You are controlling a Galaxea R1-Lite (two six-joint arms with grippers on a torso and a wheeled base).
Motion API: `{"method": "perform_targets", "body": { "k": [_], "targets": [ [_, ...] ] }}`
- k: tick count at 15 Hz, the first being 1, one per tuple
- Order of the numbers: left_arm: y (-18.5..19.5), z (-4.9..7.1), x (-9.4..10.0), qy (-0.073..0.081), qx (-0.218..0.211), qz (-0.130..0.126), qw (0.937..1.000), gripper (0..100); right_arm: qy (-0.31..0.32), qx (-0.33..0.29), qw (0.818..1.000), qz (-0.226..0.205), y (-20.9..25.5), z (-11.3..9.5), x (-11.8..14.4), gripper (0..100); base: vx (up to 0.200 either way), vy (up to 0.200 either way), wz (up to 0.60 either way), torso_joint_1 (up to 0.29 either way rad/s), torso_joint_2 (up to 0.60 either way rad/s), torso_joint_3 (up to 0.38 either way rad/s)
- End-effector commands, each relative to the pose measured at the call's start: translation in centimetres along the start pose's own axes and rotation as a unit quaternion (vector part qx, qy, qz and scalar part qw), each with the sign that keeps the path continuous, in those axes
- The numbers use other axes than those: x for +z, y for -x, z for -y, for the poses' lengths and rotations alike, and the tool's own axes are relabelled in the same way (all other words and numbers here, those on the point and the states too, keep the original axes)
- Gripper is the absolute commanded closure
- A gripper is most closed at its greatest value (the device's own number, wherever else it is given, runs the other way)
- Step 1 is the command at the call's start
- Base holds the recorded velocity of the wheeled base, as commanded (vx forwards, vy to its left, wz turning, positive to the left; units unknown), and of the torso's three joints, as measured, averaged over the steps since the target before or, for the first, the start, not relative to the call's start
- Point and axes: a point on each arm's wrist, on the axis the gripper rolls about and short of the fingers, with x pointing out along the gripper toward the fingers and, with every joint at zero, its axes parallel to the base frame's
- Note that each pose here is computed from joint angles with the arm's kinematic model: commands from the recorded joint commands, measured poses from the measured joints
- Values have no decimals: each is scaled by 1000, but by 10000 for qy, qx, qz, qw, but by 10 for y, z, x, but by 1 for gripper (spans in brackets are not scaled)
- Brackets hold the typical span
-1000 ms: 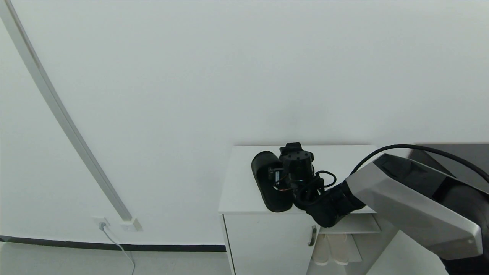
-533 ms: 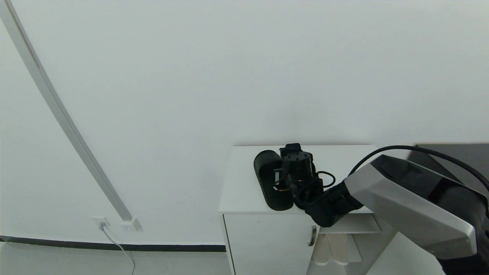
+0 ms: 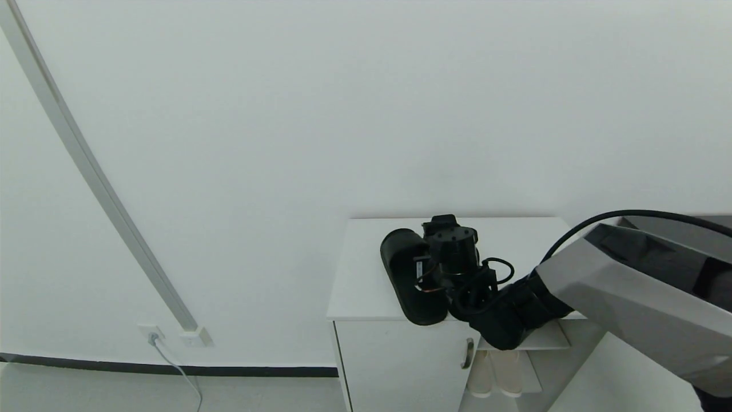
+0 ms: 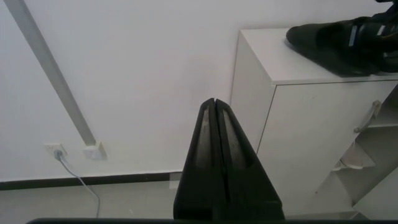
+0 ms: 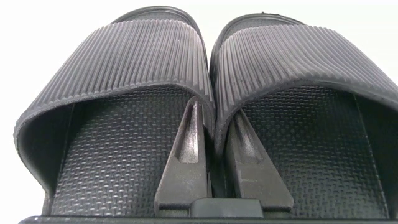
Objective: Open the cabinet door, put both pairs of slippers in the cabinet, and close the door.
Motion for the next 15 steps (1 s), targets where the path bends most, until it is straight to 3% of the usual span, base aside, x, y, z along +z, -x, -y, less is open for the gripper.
{"method": "perform_targets", "body": {
  "k": [1, 8, 13, 15],
  "targets": [
    [0, 0, 0, 1, -2, 0, 10000, 100, -69, 252, 9996, 105, 49, 2, 27, 100, 0, 0, 0, 0, 0, 0],
    [0, 0, 0, -7, -2, 0, 10000, 100, 100, 673, 9976, -109, 142, 20, 32, 100, 0, 0, 0, 0, 0, 0],
    [0, 0, 0, 1, -2, 0, 10000, 100, 57, 655, 9976, -205, 140, 20, 26, 100, 0, 0, 0, 0, 0, 0],
    [0, 0, 0, 1, -2, -7, 10000, 100, 54, 663, 9976, -199, 140, 20, 26, 100, -200, 0, 0, 2, 2, 2]
  ]
}}
